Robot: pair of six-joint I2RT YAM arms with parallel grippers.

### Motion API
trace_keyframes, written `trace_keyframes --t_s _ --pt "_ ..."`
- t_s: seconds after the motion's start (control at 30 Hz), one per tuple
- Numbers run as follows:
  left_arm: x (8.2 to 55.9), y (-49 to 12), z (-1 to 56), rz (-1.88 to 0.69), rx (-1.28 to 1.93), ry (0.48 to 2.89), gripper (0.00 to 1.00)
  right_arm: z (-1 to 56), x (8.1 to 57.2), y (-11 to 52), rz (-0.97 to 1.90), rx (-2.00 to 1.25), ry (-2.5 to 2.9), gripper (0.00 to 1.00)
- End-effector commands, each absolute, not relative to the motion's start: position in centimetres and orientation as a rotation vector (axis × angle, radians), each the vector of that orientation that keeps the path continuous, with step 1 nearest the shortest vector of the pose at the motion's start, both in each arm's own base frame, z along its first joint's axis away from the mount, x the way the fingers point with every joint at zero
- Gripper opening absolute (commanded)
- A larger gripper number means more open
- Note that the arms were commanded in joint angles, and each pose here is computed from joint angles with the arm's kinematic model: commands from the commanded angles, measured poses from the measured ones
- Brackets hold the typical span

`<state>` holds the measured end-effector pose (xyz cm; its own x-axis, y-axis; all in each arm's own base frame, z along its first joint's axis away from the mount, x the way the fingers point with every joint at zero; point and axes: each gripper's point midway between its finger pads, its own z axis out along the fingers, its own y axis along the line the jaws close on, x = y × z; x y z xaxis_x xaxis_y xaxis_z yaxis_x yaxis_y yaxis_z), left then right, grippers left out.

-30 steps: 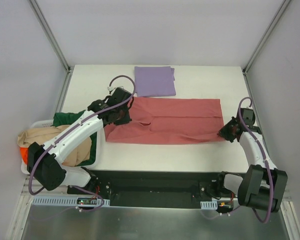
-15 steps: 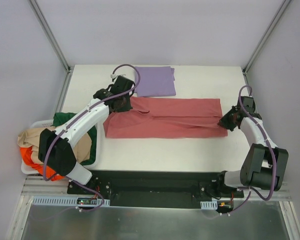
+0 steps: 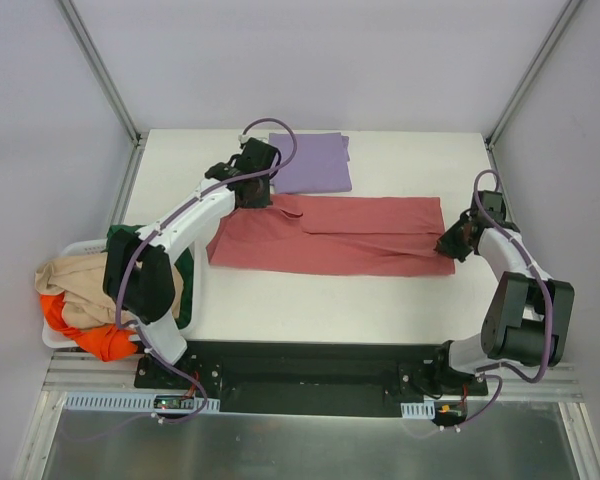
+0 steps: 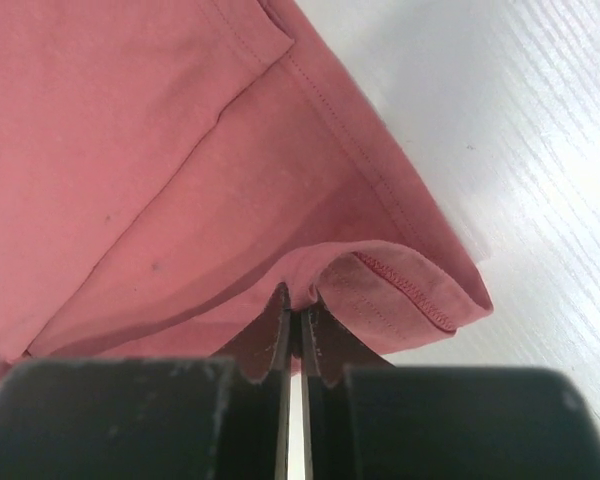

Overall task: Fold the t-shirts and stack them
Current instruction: Fold the other side of the tshirt into a rectangle

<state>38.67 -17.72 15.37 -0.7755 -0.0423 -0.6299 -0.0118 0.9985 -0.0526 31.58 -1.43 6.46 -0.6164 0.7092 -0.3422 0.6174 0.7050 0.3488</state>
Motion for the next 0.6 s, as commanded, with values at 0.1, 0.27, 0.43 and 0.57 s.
trace_keyframes --t_s 0.1,0.27,0.43,0.57 --pt "41.4 -17.2 16.3 -0.044 -0.031 2.408 0.0 7.3 34.3 -2.1 0.26 1.001 2.413 0.04" --pt "42.4 -17.3 15.1 -0.032 -0.018 2.431 0.0 6.9 35.0 -2.0 0.273 1.006 2.418 0.08" --pt "45.1 -16.1 13.9 0.047 -0.084 2.421 0.02 6.2 36.2 -2.6 0.241 1.016 2.424 0.15" --pt "47.2 -15.0 15.0 0.069 -0.14 2.397 0.5 8.2 37.1 -3.6 0.167 0.949 2.437 0.46"
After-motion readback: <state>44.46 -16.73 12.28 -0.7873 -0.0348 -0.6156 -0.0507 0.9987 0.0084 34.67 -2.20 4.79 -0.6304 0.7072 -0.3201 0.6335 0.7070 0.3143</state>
